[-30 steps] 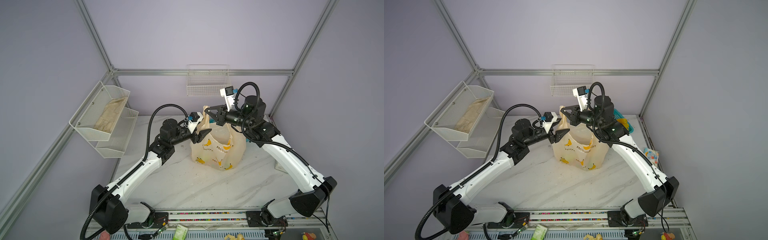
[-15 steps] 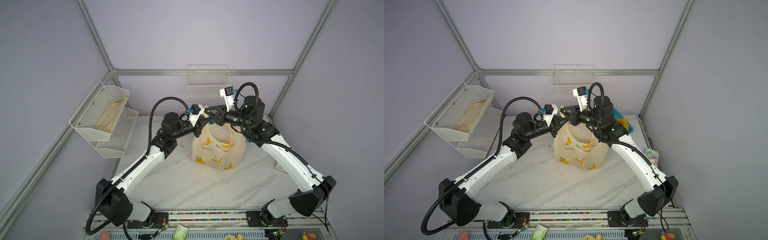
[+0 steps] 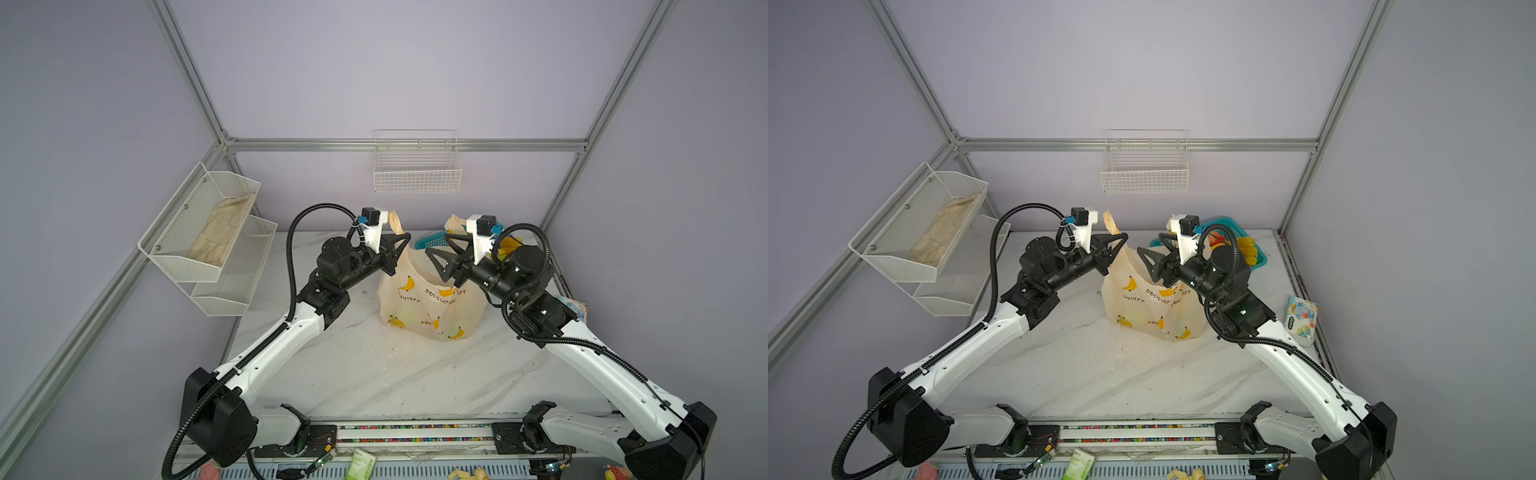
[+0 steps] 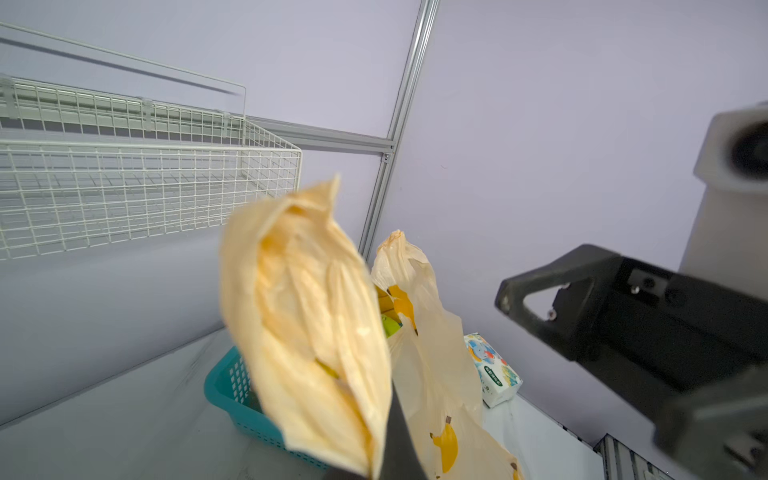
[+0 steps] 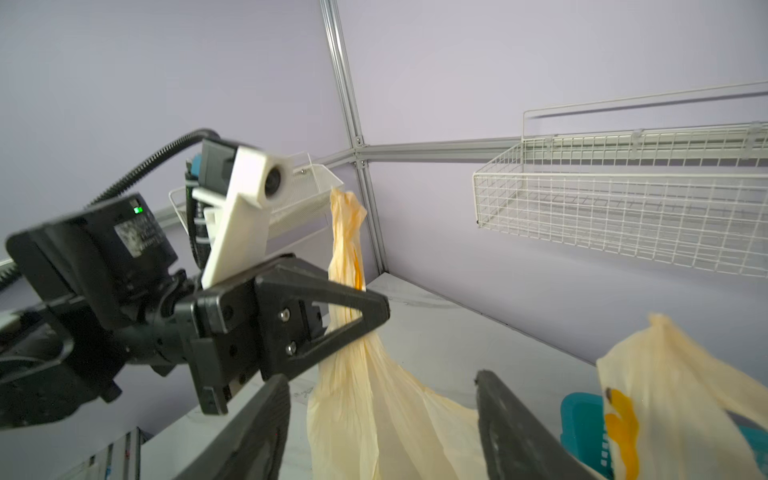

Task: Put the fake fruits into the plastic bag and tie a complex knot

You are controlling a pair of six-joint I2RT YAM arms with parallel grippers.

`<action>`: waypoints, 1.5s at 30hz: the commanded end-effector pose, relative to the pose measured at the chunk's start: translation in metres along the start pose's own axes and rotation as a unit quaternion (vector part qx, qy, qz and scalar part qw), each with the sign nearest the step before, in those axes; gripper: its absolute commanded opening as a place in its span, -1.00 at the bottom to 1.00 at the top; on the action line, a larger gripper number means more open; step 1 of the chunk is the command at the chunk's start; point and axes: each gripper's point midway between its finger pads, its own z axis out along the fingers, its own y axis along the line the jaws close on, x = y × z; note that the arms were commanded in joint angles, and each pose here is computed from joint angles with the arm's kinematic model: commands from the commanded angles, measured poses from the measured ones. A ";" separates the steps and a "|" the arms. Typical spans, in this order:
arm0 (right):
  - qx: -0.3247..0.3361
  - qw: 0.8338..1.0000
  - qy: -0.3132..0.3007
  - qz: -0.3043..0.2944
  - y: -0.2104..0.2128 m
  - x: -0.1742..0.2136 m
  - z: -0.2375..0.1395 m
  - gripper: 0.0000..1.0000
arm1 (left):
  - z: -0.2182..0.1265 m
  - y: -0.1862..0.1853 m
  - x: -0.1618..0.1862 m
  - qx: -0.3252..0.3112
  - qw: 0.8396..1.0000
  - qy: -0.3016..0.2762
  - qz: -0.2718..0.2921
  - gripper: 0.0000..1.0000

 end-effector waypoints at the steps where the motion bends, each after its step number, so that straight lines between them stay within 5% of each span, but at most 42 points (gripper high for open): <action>1: -0.023 0.997 -0.051 -0.061 0.017 -0.001 0.007 0.64 | -0.011 -0.006 -0.016 0.005 0.999 -0.032 -0.033 -1.00; 7: -0.037 0.992 -0.074 -0.093 0.027 0.020 0.021 0.92 | -0.013 -0.008 -0.013 0.009 0.998 -0.028 -0.057 -1.00; 20: -0.042 0.975 -0.096 -0.194 0.030 0.036 0.048 0.95 | -0.018 -0.020 -0.012 0.036 0.997 -0.024 -0.063 -1.00; 31: -0.087 0.984 -0.074 -0.139 0.033 0.071 0.075 0.88 | -0.020 -0.024 -0.016 0.048 0.996 -0.037 -0.062 -1.00; 37: -0.073 0.988 -0.099 -0.091 0.023 0.083 0.080 0.38 | -0.021 -0.026 -0.019 0.059 0.993 -0.056 -0.090 -1.00; 45: -0.078 0.990 -0.071 -0.094 0.022 0.117 0.067 -0.82 | -0.027 -0.004 -0.019 0.018 0.993 -0.073 -0.095 -0.95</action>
